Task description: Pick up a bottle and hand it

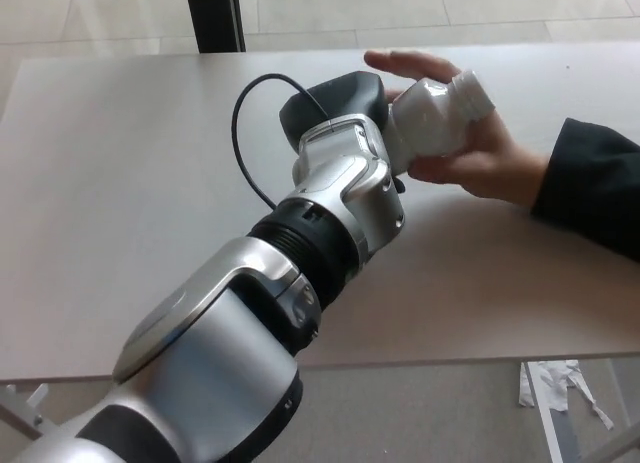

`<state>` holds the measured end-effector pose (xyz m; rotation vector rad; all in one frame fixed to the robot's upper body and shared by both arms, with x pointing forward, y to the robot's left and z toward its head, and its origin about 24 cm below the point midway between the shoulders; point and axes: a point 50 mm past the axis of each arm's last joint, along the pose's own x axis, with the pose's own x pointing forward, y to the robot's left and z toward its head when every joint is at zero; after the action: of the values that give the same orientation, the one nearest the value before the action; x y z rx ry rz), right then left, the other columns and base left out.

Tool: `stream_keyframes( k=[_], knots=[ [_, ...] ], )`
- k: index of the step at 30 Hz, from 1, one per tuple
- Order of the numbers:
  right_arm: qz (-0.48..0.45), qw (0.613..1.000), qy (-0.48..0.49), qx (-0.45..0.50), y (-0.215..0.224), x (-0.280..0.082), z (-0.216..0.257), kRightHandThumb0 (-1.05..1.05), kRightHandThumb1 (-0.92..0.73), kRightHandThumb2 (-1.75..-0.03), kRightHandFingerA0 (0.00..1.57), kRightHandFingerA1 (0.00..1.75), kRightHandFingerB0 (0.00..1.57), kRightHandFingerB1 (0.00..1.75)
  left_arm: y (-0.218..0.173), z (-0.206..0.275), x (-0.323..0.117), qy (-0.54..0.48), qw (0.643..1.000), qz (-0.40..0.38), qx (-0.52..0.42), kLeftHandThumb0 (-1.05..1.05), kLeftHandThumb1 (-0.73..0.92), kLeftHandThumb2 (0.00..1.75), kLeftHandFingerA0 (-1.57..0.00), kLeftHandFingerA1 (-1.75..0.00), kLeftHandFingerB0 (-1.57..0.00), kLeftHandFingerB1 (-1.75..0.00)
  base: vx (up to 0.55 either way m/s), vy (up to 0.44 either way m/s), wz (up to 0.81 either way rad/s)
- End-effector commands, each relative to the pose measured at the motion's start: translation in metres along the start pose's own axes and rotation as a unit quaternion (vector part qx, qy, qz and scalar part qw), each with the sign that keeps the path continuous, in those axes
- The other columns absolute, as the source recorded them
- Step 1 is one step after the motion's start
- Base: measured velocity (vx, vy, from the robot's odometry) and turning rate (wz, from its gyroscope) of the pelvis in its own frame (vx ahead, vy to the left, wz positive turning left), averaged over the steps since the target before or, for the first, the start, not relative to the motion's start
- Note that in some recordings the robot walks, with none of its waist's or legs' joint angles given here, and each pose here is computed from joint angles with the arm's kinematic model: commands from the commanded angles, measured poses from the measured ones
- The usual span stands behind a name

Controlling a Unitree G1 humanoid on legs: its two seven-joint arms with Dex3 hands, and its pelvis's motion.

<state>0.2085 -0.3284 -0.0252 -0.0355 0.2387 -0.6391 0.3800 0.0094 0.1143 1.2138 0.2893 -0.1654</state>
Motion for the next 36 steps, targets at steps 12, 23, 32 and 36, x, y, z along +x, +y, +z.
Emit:
stream_keyframes(
  k=[12,23,32,36],
  knots=[
    [-0.014,0.999,0.026,0.015,-0.005,-0.001,-0.004,-1.05,-0.57,-0.76,1.57,1.64,0.46,1.33,-0.001,0.02,-0.008,-0.015,0.997,-0.013,-0.074,-0.22,0.68,0.62,-0.72,-1.56,-0.54,-0.8,0.0,0.0,0.0],
    [-0.019,0.999,0.013,0.023,-0.017,-0.004,-0.009,-1.05,-0.57,-0.79,1.57,1.56,0.45,1.3,0.024,-0.031,-0.033,-0.121,0.98,-0.011,-0.157,-0.72,0.48,0.88,0.0,-0.51,0.0,-0.18,0.0,0.0,0.0],
    [-0.023,0.999,0.024,-0.022,-0.04,0.0,-0.005,-1.05,-0.44,-1.15,1.57,1.68,0.43,1.08,0.056,-0.152,-0.106,-0.166,0.966,0.062,-0.188,-0.72,0.48,0.89,-0.02,-0.52,-0.03,-0.26,0.0,0.0,0.0],
    [-0.024,0.999,0.017,-0.024,-0.052,0.002,0.0,-1.05,-0.41,-1.13,1.56,1.61,0.45,1.15,0.076,-0.222,-0.15,-0.104,0.959,0.138,-0.223,-0.71,0.49,0.86,-0.16,-0.62,-0.05,-0.44,0.0,0.0,0.0]
  ],
)
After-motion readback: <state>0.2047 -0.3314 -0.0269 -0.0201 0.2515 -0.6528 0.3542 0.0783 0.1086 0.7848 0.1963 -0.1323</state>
